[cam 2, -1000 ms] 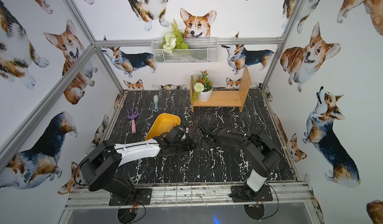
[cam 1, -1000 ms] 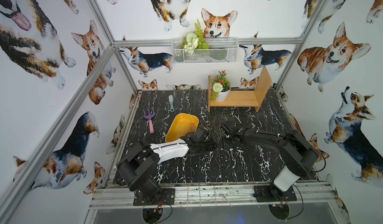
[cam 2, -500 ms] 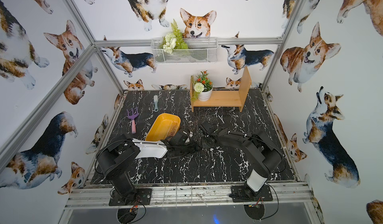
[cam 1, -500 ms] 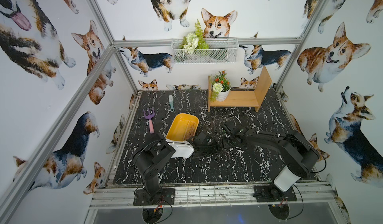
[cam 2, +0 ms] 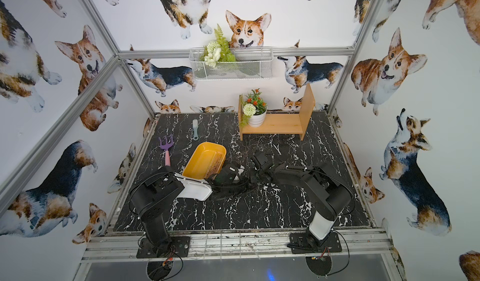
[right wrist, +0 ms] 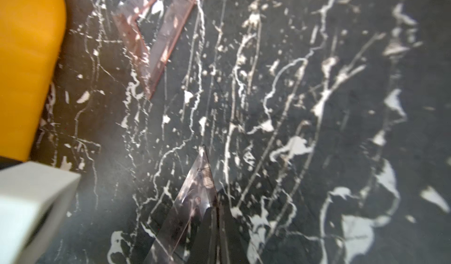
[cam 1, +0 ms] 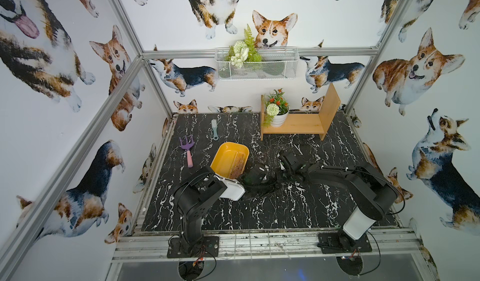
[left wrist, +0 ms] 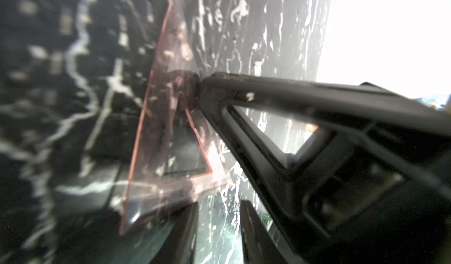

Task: Put the scattered rulers into the storage box
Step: Pick up the ruler from the center of the board.

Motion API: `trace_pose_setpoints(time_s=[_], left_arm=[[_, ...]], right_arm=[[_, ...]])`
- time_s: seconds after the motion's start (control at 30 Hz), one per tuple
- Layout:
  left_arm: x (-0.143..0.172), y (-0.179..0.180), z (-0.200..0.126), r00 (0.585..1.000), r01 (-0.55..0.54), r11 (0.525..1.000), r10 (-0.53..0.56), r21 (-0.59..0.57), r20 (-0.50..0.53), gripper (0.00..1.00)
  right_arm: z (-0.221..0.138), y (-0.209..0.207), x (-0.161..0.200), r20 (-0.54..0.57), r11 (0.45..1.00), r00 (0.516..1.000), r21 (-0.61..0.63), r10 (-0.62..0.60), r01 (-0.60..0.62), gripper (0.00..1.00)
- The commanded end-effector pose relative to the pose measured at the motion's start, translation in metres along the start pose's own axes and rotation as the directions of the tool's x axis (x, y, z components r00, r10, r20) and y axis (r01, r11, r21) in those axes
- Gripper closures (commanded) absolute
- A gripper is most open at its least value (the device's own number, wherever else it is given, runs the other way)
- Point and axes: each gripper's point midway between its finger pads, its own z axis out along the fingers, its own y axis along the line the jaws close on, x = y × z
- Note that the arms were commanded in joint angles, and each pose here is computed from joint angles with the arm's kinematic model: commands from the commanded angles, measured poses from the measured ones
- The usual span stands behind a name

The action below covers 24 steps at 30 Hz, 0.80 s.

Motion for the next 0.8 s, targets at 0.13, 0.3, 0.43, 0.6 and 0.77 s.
trace_pose_setpoints(time_s=[0.13, 0.3, 0.43, 0.6, 0.77], left_arm=[[-0.001, 0.023, -0.044, 0.996, -0.020, 0.986, 0.035, -0.164, 0.085, 0.64], [-0.005, 0.033, -0.070, 0.988, -0.026, 0.975, 0.059, -0.221, 0.144, 0.57], [-0.006, 0.038, -0.059, 0.991, 0.001, 0.981, 0.026, -0.194, 0.135, 0.57], [-0.011, 0.036, -0.048, 0.989, 0.023, 0.987, 0.001, -0.156, 0.147, 0.57], [-0.013, 0.043, -0.036, 0.989, 0.057, 0.989, -0.037, -0.137, 0.145, 0.57]], right_arm=[[-0.014, -0.061, 0.117, -0.440, 0.978, 0.896, 0.205, 0.060, 0.036, 0.93], [-0.014, -0.061, 0.117, -0.440, 0.978, 0.896, 0.205, 0.061, 0.034, 0.94], [-0.013, -0.060, 0.118, -0.442, 0.979, 0.895, 0.201, 0.063, 0.031, 0.94], [-0.013, -0.059, 0.118, -0.443, 0.981, 0.894, 0.194, 0.063, 0.027, 0.95], [-0.012, -0.060, 0.121, -0.449, 0.981, 0.891, 0.193, 0.064, 0.027, 0.95]])
